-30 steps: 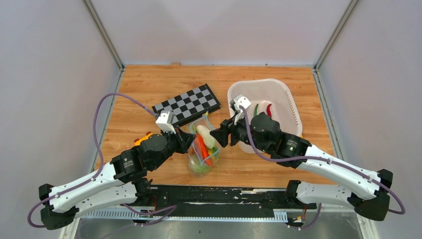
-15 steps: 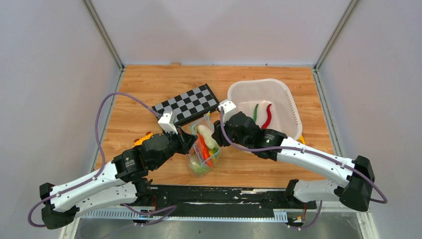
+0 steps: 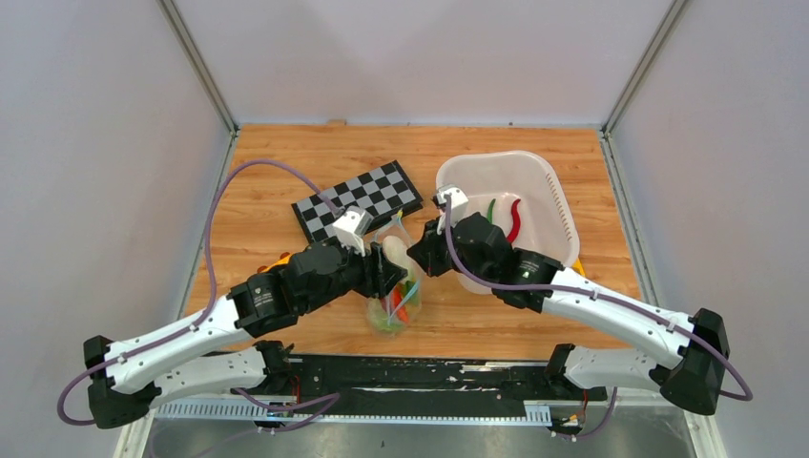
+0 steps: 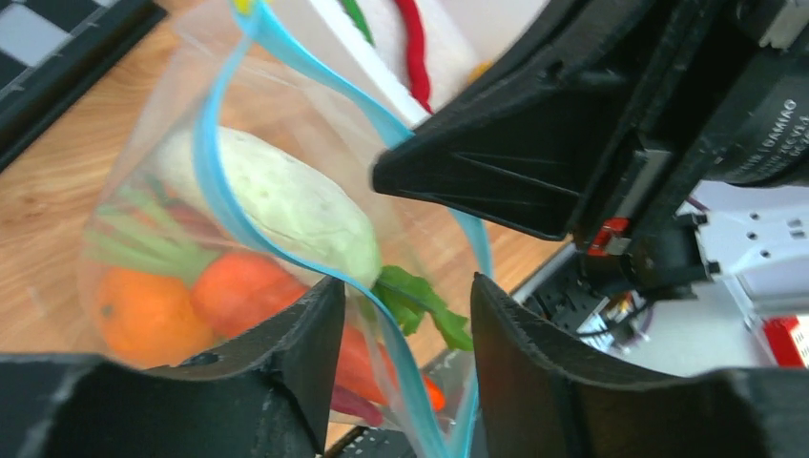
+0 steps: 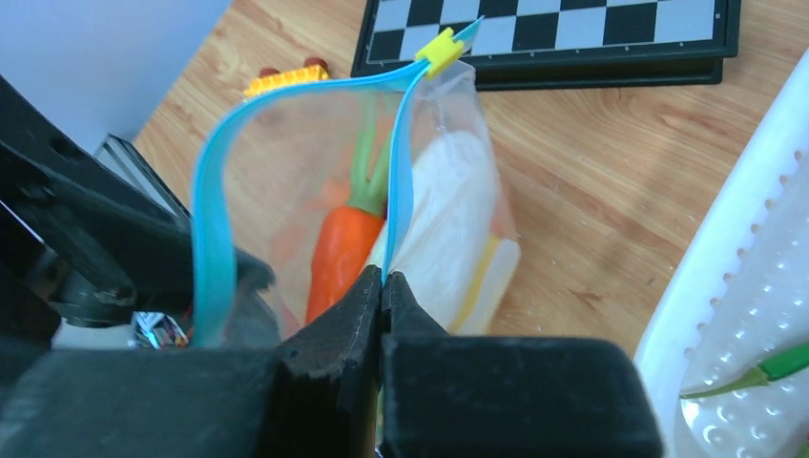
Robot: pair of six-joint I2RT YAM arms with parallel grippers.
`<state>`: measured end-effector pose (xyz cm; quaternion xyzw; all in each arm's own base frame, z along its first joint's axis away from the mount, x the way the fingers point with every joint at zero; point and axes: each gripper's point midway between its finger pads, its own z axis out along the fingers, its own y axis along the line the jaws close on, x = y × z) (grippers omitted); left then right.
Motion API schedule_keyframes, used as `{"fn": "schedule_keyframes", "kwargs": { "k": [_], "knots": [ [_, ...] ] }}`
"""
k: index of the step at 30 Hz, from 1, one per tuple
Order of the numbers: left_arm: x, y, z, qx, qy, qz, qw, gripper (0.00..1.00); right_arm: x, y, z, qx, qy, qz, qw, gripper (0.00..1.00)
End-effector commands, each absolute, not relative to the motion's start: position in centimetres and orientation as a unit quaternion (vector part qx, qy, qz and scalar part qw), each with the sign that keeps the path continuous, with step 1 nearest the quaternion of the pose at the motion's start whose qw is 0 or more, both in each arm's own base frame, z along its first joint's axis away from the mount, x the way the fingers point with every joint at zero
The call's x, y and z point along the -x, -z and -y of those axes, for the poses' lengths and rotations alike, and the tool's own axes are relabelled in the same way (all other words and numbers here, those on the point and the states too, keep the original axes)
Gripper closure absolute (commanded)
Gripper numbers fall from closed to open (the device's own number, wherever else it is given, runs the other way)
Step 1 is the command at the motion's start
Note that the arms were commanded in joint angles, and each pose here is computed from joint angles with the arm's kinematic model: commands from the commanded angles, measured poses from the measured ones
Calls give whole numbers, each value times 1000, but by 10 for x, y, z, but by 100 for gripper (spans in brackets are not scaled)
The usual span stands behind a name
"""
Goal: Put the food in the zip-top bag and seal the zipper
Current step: Zip the zipper food storage bag at the center of the board.
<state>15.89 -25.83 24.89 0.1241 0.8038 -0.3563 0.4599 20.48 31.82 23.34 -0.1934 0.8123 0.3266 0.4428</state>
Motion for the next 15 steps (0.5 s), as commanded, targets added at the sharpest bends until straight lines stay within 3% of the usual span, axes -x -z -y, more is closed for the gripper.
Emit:
{"fn": "schedule_keyframes", "kwargs": {
  "k": [1, 9, 15],
  "knots": [
    [-142, -272, 284, -201, 396, -782, 438, 37, -216, -274, -323, 110, -386, -782, 476, 100],
    [-135, -252, 281, -246, 324, -809, 424, 24, -225, -277, -324, 38, -409, -784, 465, 100],
    [-133, -237, 281, -266, 275, -823, 420, 23, -231, -286, -325, 31, -413, -779, 471, 100]
  ]
}}
